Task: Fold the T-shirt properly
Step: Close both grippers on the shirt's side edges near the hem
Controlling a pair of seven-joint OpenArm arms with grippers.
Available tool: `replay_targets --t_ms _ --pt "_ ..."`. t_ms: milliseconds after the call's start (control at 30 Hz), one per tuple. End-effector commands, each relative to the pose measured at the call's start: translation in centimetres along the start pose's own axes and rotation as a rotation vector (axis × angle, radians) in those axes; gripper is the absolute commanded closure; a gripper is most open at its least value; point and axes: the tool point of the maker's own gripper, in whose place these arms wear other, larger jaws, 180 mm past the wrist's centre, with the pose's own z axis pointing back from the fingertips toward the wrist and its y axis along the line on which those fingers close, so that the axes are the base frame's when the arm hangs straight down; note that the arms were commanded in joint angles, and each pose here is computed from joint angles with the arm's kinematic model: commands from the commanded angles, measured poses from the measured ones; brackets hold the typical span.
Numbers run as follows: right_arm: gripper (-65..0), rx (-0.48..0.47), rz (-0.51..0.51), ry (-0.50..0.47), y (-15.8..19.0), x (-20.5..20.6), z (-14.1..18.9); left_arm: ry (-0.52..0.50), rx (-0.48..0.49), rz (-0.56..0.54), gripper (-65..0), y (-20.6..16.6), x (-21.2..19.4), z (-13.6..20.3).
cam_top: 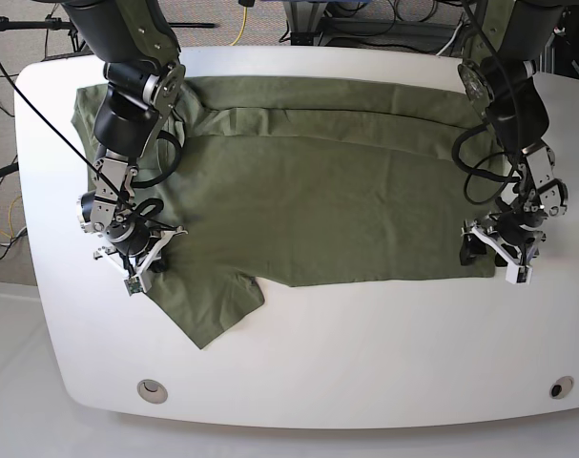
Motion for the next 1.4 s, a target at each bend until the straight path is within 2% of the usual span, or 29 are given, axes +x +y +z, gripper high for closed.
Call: replay_targets --t_ms 0,467,633,733,800,900,933,1067,1367 --pt "0.0 -0.002 0.039 0.115 -0.1 -2.5 0.2 -0.044 0.01 -0.006 -43.9 0.7 1.8 0.3" --pt "0.0 -0.002 0.037 0.115 0.0 -2.6 0.2 -0.01 -0.034 0.013 -43.7 -2.0 -0.2 -0.7" --pt "0.0 -0.002 0.038 0.116 0.0 -2.6 0.2 0.023 -0.073 -0.023 -42.9 -3.8 -1.4 -1.1" --pt "0.0 -0.002 0.04 0.117 0.0 -2.6 0.2 0.037 -0.079 -0.028 -37.2 -4.1 -2.1 -1.1" --pt "0.0 -0.002 0.04 0.117 0.0 -2.6 0.2 0.037 -0.079 -0.028 -26.5 -4.1 -2.1 -1.1" --pt "0.0 -0.002 0.04 0.117 0.0 -2.6 0.2 0.03 -0.071 -0.017 -2.7 -3.7 -1.9 -1.0" --pt "0.0 -0.002 0.04 0.117 0.0 -2.6 0.2 0.027 -0.068 -0.013 0.0 -3.6 -1.9 -1.0" --pt "0.0 -0.002 0.04 0.117 0.0 -2.6 0.2 0.025 -0.057 -0.011 -2.1 -3.1 -1.8 -0.7" --pt "0.0 -0.002 0.038 0.109 0.0 -2.2 0.1 -0.008 -0.032 -0.041 -1.9 -2.0 -0.1 -0.2"
